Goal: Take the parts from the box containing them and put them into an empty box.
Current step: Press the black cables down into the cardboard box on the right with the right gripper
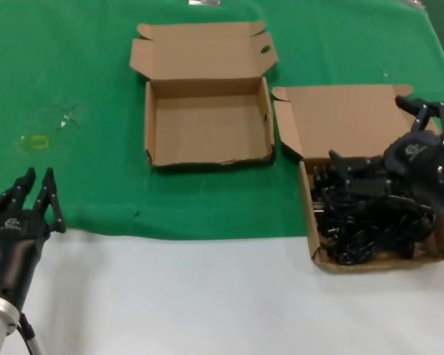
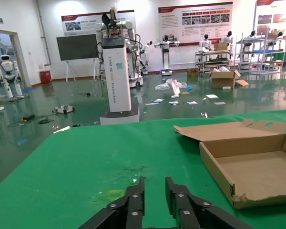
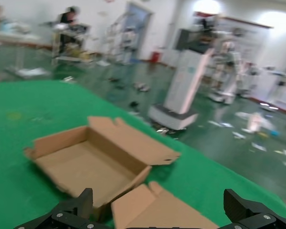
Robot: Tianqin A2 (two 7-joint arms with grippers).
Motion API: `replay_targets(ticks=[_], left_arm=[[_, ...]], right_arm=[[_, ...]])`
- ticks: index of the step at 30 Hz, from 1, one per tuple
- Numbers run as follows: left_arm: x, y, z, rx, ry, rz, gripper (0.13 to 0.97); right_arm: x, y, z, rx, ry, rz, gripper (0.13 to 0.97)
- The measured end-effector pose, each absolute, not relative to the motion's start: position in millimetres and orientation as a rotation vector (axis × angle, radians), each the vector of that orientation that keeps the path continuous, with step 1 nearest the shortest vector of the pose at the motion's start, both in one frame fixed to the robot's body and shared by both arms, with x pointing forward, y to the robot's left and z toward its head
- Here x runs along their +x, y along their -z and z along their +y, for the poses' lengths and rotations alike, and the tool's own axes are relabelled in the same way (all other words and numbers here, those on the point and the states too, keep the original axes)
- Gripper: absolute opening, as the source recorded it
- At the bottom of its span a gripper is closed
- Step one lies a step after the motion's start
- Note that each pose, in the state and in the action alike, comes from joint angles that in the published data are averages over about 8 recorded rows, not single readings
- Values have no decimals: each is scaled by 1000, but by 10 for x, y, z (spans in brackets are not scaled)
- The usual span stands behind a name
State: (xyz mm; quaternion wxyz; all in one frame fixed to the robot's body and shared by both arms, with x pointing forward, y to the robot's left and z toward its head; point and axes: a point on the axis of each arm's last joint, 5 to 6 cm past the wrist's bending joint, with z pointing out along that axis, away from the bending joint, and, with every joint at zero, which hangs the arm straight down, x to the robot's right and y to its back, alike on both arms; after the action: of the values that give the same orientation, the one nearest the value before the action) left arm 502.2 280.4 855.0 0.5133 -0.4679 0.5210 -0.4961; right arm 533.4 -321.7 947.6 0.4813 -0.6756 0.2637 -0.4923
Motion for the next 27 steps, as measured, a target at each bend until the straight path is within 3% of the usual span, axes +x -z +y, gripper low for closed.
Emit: replay_targets(ticks=[5,14,27], left_arm=[[5022,-8550,2804,-1125,1193,1253,230],[5022,-8550,2804,-1125,1193,1253,154],[5022,-8550,2804,-1125,1193,1253,144]], right_arm=[[5363,-9684,-3344,-1790,1133,515,966],[5447,-9997,-3543,-2071,995,316,966],[5794,-10407,-3791,-2474,865,-44,966]])
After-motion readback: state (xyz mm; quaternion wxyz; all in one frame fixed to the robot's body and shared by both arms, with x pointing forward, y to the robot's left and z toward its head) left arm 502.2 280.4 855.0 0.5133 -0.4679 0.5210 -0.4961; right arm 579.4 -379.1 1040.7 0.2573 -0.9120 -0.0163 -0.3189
